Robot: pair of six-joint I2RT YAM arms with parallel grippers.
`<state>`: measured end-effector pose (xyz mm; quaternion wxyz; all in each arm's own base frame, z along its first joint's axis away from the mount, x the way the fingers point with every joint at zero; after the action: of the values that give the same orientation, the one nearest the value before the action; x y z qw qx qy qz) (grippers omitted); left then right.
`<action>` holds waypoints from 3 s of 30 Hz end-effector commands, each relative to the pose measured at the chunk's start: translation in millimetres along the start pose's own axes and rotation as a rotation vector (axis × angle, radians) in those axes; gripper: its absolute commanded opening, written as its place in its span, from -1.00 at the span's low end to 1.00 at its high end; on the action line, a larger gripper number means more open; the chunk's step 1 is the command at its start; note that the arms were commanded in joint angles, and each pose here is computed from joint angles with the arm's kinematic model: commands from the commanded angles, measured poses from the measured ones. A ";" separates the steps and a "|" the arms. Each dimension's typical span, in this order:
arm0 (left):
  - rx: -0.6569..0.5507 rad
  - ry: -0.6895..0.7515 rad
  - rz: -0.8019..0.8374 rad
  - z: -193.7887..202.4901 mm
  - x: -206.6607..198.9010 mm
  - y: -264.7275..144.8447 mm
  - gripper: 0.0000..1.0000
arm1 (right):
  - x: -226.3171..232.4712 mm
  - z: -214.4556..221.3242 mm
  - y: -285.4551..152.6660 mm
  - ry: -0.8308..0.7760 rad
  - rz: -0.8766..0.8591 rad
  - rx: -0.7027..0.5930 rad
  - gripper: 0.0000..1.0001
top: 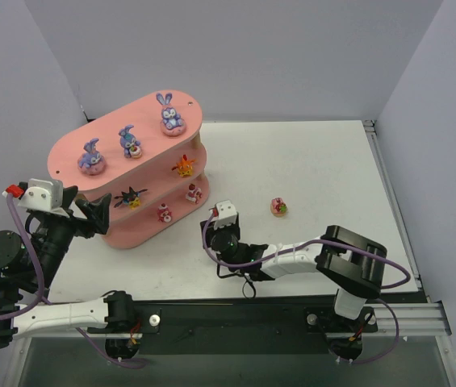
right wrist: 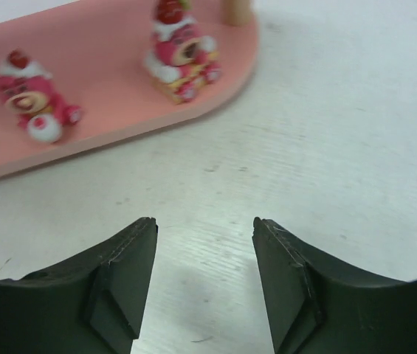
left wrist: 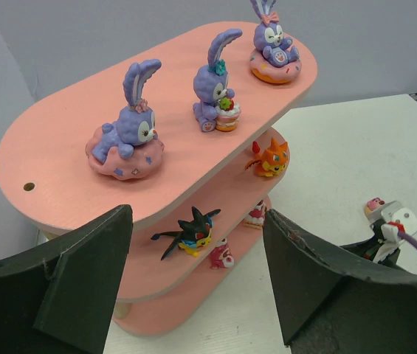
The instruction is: Place and organize the plastic toys onto the shelf
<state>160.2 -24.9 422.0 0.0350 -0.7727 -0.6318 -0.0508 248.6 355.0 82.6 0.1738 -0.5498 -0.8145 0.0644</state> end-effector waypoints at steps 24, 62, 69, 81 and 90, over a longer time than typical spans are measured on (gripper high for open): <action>0.010 -0.009 0.025 4.8 -10.6 1.9 0.63 | -217.9 -34.2 -30.1 0.247 0.653 0.017 0.58; 0.013 -0.023 0.031 7.0 -3.8 -2.1 0.62 | -228.7 -25.5 7.0 0.167 0.527 0.095 -0.66; 0.013 -0.033 0.036 8.8 -3.5 -2.9 0.63 | -196.8 -36.3 1.2 0.151 0.432 0.099 -1.00; 0.006 -0.040 0.033 7.7 -0.5 -3.8 0.62 | -18.0 -49.7 -26.9 0.060 0.044 0.101 -1.00; -0.004 -0.046 0.028 0.5 7.7 -6.2 0.63 | 113.5 -23.5 -21.3 0.020 -0.184 0.152 -1.00</action>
<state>157.6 -27.4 411.7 0.0376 -0.7830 -0.6196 -0.0402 211.1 407.6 129.0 0.2275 -0.4789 -0.8400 0.1151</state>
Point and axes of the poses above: each gripper's point midway between its finger pads, its own y axis out along the fingers, its own x axis along the line the jaws close on, z = x × y, the point moved 1 cm from there along -y, back along the fingers, and after that the axes turned 9 degrees about y, right-handed, at the moved point
